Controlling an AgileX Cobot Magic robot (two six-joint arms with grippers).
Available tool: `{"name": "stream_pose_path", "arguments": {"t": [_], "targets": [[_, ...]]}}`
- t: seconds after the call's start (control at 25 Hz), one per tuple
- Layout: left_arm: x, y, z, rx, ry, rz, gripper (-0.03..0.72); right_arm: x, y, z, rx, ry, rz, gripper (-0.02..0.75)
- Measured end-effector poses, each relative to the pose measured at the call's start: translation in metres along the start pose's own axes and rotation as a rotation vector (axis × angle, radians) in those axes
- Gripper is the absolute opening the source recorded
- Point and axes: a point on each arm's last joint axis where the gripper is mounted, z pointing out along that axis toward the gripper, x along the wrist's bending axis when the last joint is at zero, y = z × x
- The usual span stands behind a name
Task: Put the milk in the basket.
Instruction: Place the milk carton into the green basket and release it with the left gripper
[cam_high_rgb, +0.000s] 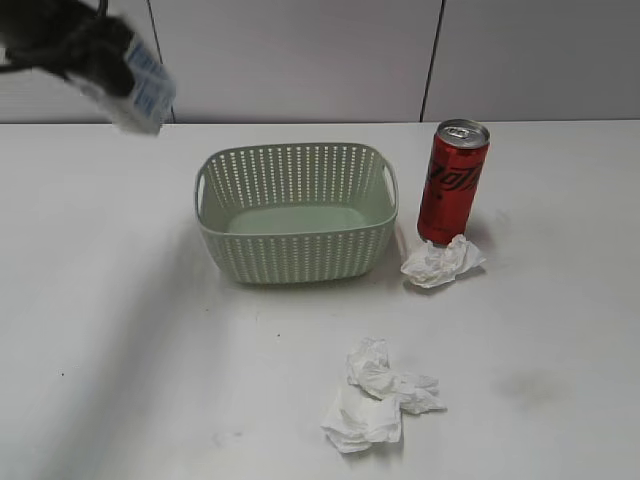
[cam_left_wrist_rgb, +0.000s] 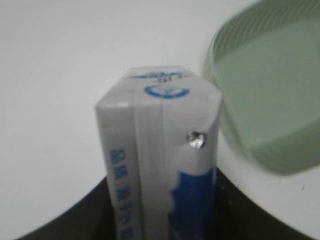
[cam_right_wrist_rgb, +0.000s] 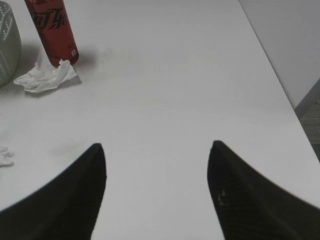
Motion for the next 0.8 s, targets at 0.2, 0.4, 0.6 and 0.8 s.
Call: {"name": "stream_pose_path", "arguments": {"t": [0.2,0.4,0.6,0.8], "targets": [[-0.060,0.047,-0.030,-0.277,-0.036,0.176,0.309,0.000,0.000,0.000,0.000,0.000,0.000,0.499],[-0.107,0.060,-0.009,-0.340,-0.100,0.262,0.309,0.000,0.000,0.000,0.000,0.000,0.000,0.499],[-0.115,0.051,0.052,-0.184,-0.124,0.276,0.309,0.000,0.000,0.000,0.000,0.000,0.000,0.499],[-0.112,0.037,0.109,-0.044,-0.125,0.270,0.309,0.000,0.000,0.000,0.000,0.000,0.000,0.499]]}}
